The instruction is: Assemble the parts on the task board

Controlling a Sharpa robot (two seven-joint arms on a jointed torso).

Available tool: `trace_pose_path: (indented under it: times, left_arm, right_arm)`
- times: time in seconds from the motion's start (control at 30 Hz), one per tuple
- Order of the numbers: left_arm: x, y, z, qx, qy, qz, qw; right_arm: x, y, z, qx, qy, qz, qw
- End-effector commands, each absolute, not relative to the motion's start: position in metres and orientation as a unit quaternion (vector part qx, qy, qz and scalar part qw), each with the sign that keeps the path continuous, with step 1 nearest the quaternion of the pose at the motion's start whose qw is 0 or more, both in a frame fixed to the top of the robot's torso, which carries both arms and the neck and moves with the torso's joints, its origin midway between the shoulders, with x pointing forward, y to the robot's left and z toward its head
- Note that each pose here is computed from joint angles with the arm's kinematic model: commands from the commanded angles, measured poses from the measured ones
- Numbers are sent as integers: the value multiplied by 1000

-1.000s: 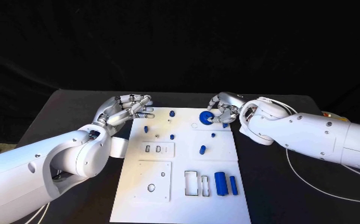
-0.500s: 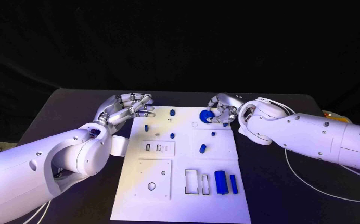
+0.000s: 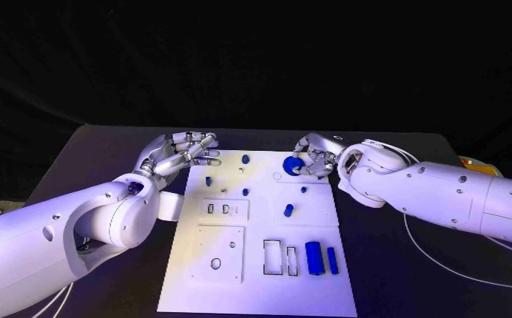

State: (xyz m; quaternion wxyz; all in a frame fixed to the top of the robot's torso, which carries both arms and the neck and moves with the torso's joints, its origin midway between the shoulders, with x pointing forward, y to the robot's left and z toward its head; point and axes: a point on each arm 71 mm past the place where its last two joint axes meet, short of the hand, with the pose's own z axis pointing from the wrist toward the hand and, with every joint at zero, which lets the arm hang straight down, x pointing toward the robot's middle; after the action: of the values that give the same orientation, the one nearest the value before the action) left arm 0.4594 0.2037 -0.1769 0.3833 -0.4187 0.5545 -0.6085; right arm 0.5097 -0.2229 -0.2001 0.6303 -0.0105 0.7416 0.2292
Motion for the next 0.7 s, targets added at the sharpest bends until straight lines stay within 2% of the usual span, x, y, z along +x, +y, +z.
trace_pose_path:
  times: [0.03,0.4,0.7]
  left_arm:
    - [459,201,-176,-413,555,-616,376]
    - [459,201,-176,-413,557,-615,375]
    - [460,201,-176,-414,557,-615,375]
  right_arm:
    - [508,-220,-200,-42,730,213,648]
    - [501,-211,-191,-74,683,210,696]
    - [486,-183,-180,-102,651,236,714]
